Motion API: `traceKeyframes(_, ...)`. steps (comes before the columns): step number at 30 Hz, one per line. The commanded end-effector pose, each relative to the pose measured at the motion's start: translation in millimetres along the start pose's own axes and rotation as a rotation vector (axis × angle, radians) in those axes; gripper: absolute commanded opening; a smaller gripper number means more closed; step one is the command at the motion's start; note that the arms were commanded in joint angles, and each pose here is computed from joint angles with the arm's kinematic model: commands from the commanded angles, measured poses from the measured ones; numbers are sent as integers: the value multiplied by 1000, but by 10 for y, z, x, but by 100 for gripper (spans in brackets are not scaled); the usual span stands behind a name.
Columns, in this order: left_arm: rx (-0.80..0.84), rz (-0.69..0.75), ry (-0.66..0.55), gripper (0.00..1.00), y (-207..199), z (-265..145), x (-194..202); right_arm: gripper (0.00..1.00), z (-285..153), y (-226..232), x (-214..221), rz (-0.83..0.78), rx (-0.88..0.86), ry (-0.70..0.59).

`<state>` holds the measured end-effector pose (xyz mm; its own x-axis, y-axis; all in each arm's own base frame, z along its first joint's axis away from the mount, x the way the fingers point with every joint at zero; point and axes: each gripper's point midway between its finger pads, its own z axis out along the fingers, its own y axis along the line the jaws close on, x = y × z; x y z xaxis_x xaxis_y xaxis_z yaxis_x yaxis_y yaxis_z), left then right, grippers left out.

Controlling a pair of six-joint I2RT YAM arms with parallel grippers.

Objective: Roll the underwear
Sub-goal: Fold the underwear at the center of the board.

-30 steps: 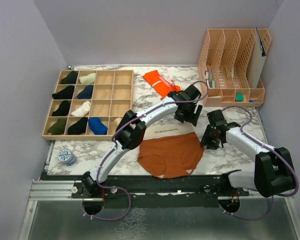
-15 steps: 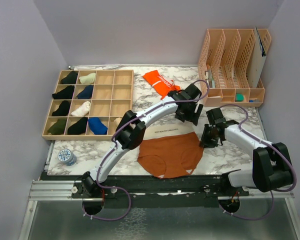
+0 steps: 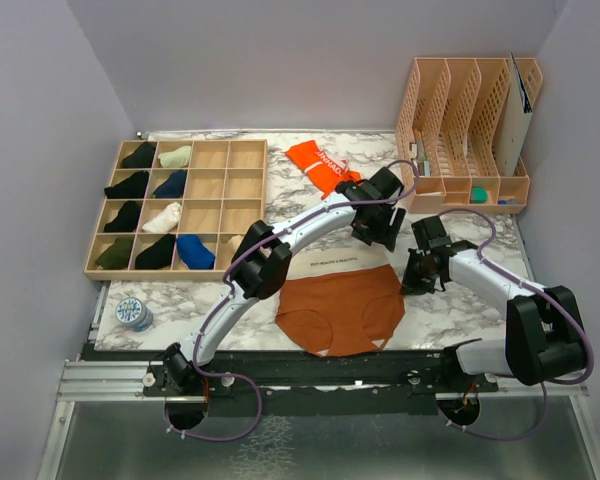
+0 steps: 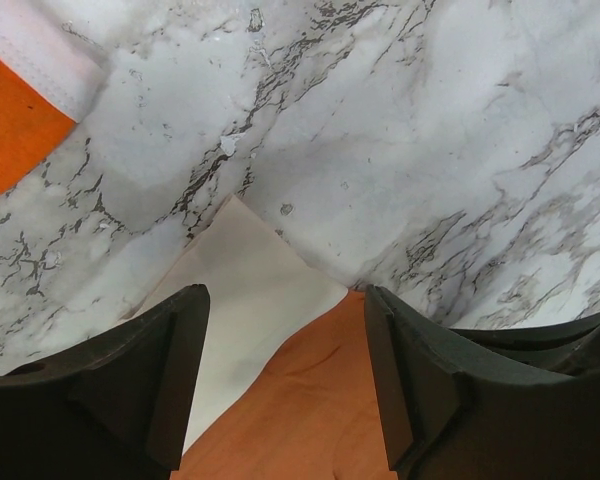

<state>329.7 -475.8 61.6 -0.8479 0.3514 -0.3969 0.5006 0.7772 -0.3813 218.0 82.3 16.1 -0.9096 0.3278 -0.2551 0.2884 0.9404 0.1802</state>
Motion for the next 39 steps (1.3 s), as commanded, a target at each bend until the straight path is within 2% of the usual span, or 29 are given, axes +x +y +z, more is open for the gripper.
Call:
traceKeyframes(1, 9, -16, -3, 69, -80, 44, -13, 4, 23, 46, 74, -26, -39, 28)
traceKeyframes(10, -42, -75, -37, 61, -18, 219, -91, 3, 14, 44, 98, -45, -48, 34)
traceKeyframes(18, -157, -51, -54, 57, 152, 316, -23, 3, 13, 62, 103, -50, -59, 37)
traceKeyframes(22, -210, -20, -31, 57, 233, 407, 98, 3, 6, 65, 102, -51, -63, 34)
traceKeyframes(39, -372, 62, 77, 35, 545, 711, 549, 3, -21, 110, 99, -59, -89, 32)
